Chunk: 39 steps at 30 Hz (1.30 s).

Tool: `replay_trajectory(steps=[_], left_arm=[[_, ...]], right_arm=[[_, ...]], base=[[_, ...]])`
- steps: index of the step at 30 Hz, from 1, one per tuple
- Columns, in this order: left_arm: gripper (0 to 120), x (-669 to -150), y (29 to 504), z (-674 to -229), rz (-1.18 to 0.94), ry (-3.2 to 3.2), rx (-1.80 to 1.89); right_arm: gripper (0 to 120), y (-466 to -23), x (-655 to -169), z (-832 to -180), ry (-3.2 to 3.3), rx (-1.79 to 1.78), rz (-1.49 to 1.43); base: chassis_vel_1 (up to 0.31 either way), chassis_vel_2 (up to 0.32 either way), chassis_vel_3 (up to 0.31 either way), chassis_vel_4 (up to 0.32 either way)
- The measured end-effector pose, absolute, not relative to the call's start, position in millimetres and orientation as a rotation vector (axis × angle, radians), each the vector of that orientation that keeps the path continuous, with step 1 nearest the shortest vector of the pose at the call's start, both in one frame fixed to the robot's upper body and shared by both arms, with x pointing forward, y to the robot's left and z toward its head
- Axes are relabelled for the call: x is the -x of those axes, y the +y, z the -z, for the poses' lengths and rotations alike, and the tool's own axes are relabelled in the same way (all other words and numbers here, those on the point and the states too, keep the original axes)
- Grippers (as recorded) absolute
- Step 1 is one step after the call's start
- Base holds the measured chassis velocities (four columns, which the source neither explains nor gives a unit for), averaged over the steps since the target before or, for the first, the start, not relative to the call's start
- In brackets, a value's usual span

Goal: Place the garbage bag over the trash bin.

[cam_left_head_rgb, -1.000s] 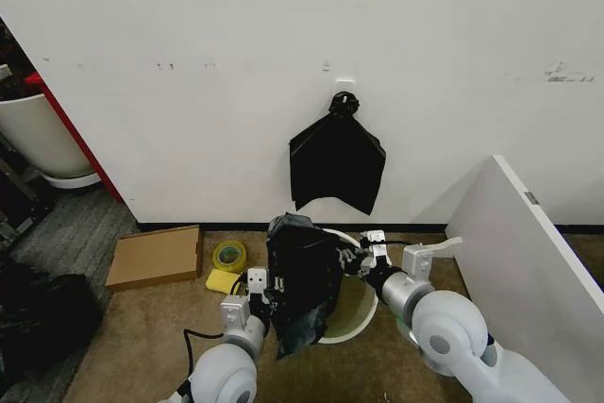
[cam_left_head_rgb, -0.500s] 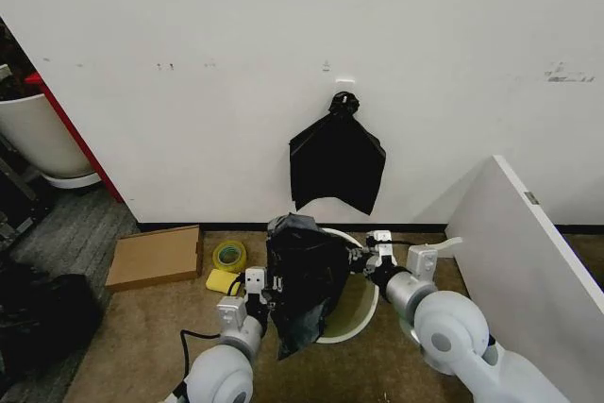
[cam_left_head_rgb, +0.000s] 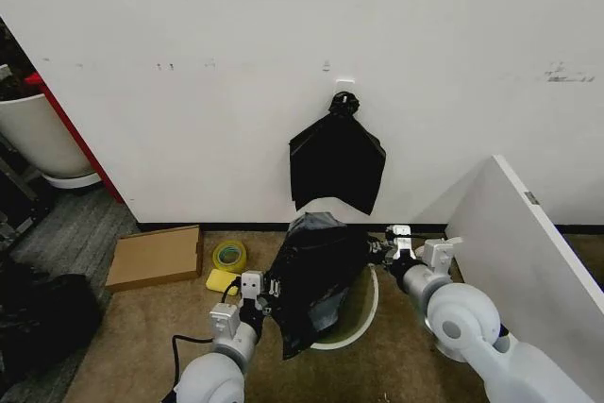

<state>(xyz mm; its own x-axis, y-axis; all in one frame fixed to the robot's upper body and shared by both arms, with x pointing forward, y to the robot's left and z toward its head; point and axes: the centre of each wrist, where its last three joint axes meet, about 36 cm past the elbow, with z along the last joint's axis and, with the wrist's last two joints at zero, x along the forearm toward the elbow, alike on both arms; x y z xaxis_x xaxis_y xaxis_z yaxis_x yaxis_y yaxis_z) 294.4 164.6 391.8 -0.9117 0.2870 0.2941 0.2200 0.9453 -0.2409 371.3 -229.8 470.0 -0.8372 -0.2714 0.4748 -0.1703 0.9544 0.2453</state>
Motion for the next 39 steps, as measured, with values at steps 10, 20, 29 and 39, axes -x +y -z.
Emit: replay_trajectory(steps=[10,20,29,39], left_arm=[[5,-299,173,-391,-0.324,-2.81,0.292],[5,-302,175,-402,-0.48,-2.84,0.23],[5,-301,174,-400,-0.54,-2.88,0.238],[5,-303,175,-400,-0.546,-2.899,0.265]], right_arm=[[0,-246,-366,-459,-2.511,-0.239,0.239],[0,-247,-355,-450,-2.419,-0.268,0.39],[0,-250,-350,-445,-2.381,-0.265,0.507],[0,-268,-345,-453,-2.4,-0.306,0.6]], base=[[0.0,0.0,0.0,0.0],[0.0,0.0,0.0,0.0],[0.0,0.0,0.0,0.0],[0.0,0.0,0.0,0.0]])
